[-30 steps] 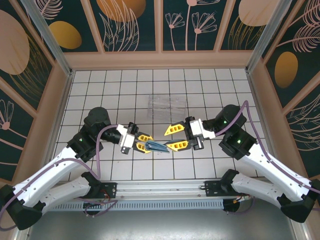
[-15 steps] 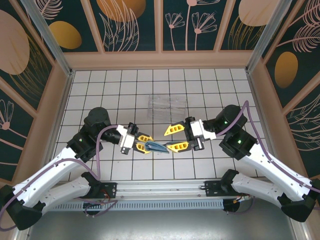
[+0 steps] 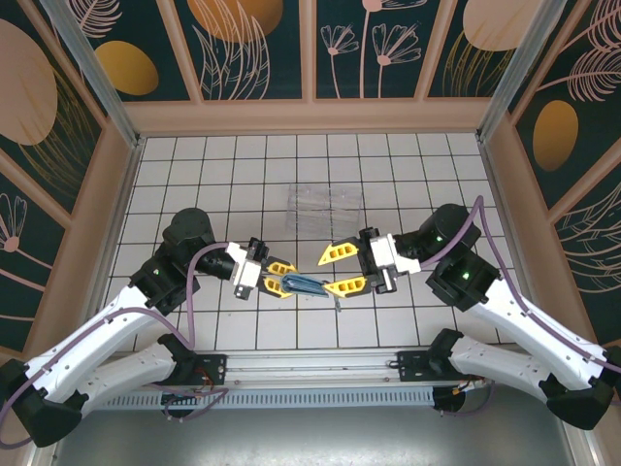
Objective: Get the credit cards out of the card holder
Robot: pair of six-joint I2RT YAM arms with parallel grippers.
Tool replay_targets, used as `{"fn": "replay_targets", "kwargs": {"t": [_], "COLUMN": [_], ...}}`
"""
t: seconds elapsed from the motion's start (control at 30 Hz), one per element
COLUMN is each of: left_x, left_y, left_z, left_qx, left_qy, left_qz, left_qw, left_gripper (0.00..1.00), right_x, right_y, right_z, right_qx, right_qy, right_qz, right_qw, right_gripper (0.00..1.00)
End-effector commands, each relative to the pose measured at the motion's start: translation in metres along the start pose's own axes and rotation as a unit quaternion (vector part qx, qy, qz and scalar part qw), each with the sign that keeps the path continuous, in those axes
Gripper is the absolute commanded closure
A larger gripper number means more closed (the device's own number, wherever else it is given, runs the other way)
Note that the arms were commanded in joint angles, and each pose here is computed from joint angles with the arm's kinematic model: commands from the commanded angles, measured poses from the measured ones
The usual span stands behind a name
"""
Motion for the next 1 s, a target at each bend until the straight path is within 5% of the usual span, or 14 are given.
{"fn": "replay_targets", "kwargs": {"t": [0.0, 0.47, 0.97], "left_x": [-0.003, -0.004, -0.004], "left_y": [-0.015, -0.016, -0.013], "left_z": [0.0, -0.002, -0.002], "left_qx": [0.037, 0.042, 0.038], "left_qy": [0.006, -0.001, -0.001], "left_qz": [-0.017, -0.013, -0.011], "left_qw": [0.999, 0.999, 0.999], "left_gripper": [1.0, 1.0, 1.0], "right_x": [0.002, -0.001, -0.003], "right_y": [-0.001, 0.018, -0.004], "right_z": [-0.003, -0.002, -0.001], "right_qx": [-0.002, 0.038, 0.013], "right_qy": [0.013, 0.051, 0.05], "right_qz": [0.01, 0.056, 0.024], "right_qw": [1.0, 0.996, 0.998], "right_gripper": [0.64, 0.69, 0.68]}}
Point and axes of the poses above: each hand's point on the last joint's axis, 136 mm out from that joint toward the fingers, its own x axis out along the fingers, its own z axis along the line the jaws close on, y = z × x, the point moved 10 cm from there along -x, back along the fingers, and after that the axes turned 6 degrees about x, right-handed, at the moved point
